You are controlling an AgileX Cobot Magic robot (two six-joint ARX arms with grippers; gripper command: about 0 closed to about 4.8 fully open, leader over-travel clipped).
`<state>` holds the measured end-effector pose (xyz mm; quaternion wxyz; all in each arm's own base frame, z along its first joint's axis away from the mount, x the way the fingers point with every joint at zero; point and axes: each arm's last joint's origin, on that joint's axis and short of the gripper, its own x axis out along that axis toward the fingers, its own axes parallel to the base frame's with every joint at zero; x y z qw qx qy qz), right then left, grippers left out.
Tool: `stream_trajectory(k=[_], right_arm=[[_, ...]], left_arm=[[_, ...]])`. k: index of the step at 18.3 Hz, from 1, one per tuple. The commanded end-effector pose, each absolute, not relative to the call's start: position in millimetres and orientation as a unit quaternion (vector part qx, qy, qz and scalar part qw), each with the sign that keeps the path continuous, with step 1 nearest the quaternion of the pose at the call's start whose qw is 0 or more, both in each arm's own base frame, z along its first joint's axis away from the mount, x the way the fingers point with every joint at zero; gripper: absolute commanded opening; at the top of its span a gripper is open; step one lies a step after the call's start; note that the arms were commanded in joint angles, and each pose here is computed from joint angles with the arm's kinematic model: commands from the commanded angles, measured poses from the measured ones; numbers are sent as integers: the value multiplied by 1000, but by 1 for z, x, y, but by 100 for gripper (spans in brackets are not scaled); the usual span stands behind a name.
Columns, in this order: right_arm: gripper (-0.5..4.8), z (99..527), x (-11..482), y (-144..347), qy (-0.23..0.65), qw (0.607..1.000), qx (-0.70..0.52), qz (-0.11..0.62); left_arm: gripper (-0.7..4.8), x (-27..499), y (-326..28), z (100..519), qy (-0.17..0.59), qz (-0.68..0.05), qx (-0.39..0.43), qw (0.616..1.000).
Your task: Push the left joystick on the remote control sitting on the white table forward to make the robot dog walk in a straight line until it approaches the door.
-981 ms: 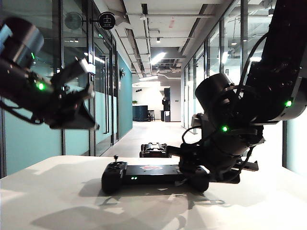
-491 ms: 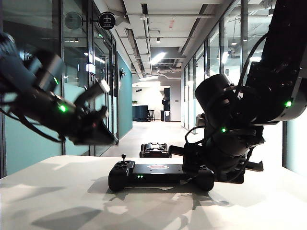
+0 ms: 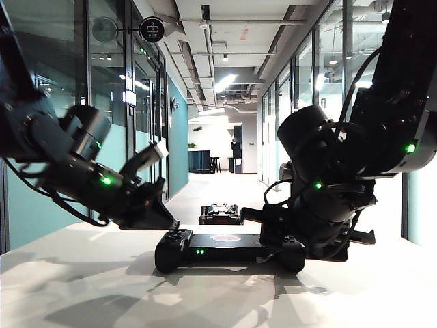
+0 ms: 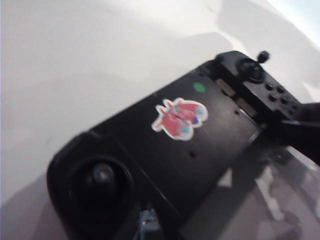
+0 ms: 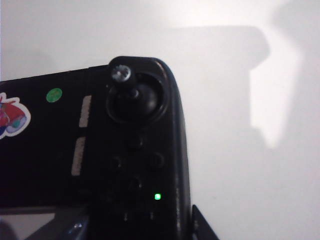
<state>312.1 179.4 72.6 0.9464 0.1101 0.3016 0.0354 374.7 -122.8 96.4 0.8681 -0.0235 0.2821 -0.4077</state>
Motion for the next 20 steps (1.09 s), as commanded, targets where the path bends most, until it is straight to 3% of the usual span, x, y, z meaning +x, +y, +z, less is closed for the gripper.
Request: stream_trajectory(k=[1,20], right_arm=[[206,76,314,180,289,948,125,35],[206,77,314,180,287,949,126,34]], left_arm=[[-5,386,-128,95,270,-426,-27,863],[-5,399,-129,95,244,-392,1,887]])
